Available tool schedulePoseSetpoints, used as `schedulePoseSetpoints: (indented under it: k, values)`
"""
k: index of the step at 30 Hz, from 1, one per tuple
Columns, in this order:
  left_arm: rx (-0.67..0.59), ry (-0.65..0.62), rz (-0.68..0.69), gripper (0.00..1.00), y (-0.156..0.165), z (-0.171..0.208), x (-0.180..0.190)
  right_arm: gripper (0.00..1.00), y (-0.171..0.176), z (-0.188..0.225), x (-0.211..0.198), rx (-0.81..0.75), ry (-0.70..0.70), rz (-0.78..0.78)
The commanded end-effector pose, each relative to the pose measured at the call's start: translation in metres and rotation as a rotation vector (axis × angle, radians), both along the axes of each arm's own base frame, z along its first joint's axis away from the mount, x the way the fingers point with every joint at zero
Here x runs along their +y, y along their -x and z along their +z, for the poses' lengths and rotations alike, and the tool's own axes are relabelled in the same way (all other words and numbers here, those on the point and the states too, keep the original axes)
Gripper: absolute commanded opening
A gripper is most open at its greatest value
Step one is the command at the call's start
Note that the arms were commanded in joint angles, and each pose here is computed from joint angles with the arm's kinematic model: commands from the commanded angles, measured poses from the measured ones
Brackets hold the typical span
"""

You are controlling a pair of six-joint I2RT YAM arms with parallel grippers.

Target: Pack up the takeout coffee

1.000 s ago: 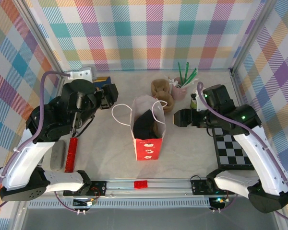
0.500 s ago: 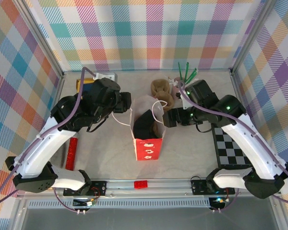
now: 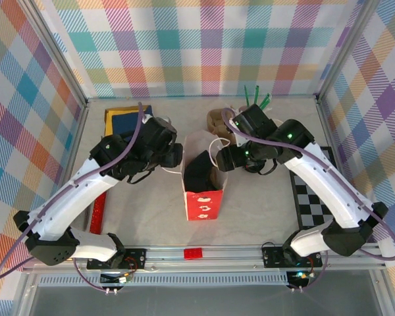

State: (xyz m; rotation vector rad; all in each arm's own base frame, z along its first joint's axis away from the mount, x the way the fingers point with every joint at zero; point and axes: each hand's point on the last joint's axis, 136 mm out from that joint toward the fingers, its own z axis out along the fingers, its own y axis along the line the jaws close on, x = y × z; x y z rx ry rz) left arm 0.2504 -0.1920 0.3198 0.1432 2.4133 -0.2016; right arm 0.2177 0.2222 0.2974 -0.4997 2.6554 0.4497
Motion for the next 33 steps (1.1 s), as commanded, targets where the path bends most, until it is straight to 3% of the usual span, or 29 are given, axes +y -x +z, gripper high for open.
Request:
schedulePoseSetpoints:
  k: [1,21,33]
  values:
    - [0.036,0.025,-0.02,0.65,-0.003,-0.011,-0.009,0.67,0.001,0.0,-0.001,0.0,0.018,0.0]
    - [0.065,0.02,-0.021,0.63,-0.007,-0.025,-0.014,0.54,-0.013,-0.03,0.003,0.016,0.094,-0.018]
    - [0.074,0.021,-0.02,0.55,-0.006,-0.032,-0.015,0.42,-0.015,-0.042,0.007,0.041,0.108,-0.009]
